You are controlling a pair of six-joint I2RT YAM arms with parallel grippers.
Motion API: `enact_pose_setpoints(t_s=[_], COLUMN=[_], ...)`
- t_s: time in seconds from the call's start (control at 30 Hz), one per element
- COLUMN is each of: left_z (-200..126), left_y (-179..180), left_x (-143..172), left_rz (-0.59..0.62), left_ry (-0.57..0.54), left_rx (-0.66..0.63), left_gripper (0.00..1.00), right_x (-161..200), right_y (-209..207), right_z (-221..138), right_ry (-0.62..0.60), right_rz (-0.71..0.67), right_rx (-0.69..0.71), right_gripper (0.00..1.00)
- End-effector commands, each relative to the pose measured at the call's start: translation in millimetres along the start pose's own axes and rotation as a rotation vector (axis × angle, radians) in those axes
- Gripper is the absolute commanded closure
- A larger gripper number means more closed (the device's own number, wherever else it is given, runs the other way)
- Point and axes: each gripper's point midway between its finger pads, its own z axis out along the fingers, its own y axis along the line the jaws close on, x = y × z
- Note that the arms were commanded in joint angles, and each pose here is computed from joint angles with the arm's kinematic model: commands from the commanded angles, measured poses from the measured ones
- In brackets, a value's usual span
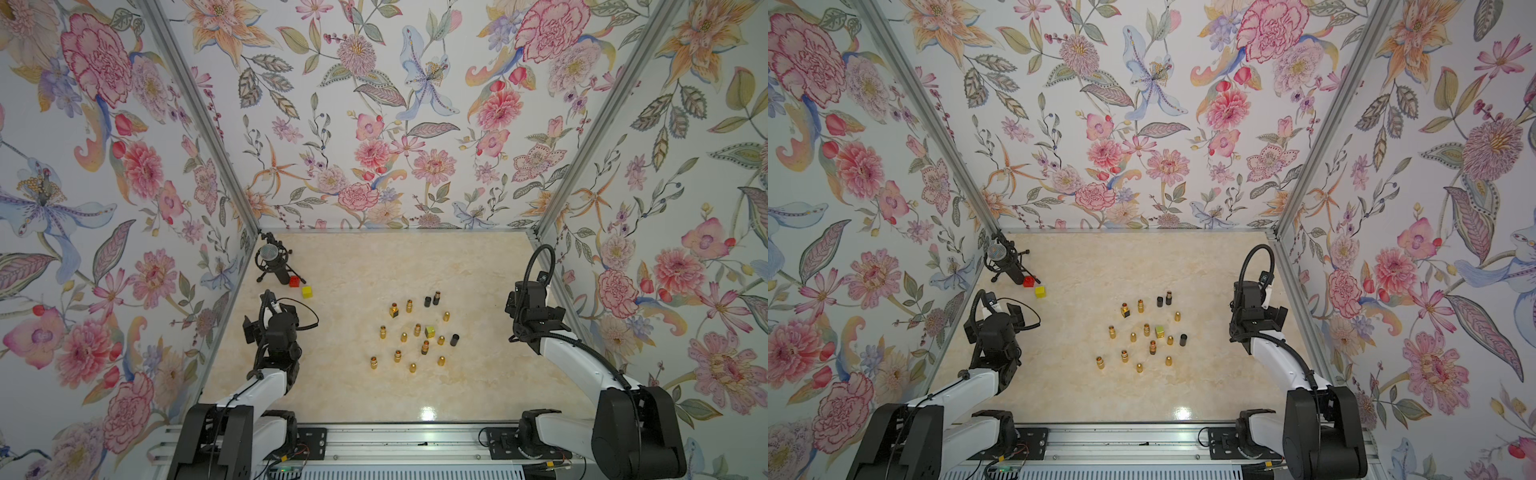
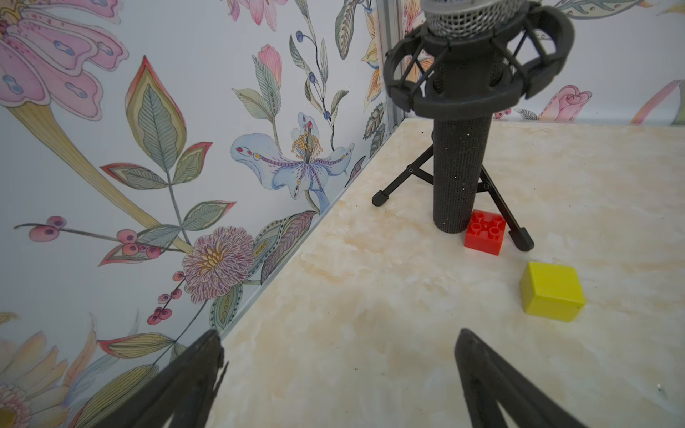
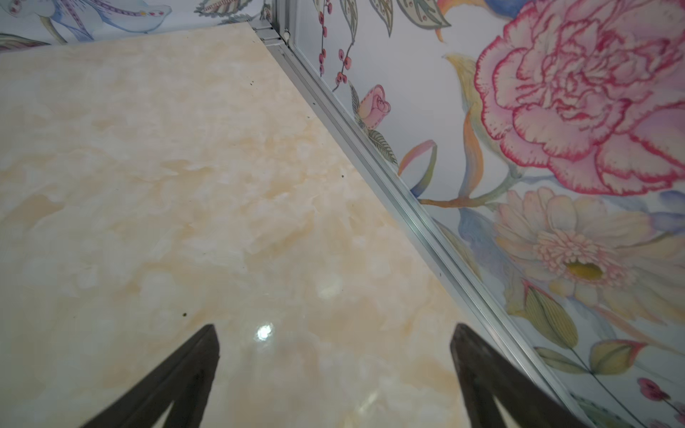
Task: Open the lipstick cap
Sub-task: Reset both arms
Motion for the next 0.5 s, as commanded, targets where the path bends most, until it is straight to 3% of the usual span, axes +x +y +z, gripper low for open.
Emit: enact_pose_setpoints(t_s=[0.0,0.13,0.27,0.4,0.47], left_z=[2,-1,8,6,-4], left_y=[-5,-10,-37,-53,-50], left_x=[-32,-36,-51,-44,-32], left_rz=[-0.071,-0.078,-0.046,-0.054,-0.044], left_ry=[-0.157,-0.213,-0.247,-0.300,-0.321], left_rx=[0.055,0.090,0.196,0.272,0.279], left_gripper=[0.01,0.01,0.01,0.01,0.01], right_x=[-21,-3,-15,-29,-24], right_y=[-8,-1,26,45,58], right_z=[-1,5,3,9,16], right_ry=[-0.174,-0.207,-0.298,-0.373,-0.355], right_rz=[0.130,0.141,0.128,0.083,0.040], right_rx=[-0.015,-0.069,-0.210,-0.260,-0.299], right_gripper=[0.00,0.00,0.00,0.00,0.00])
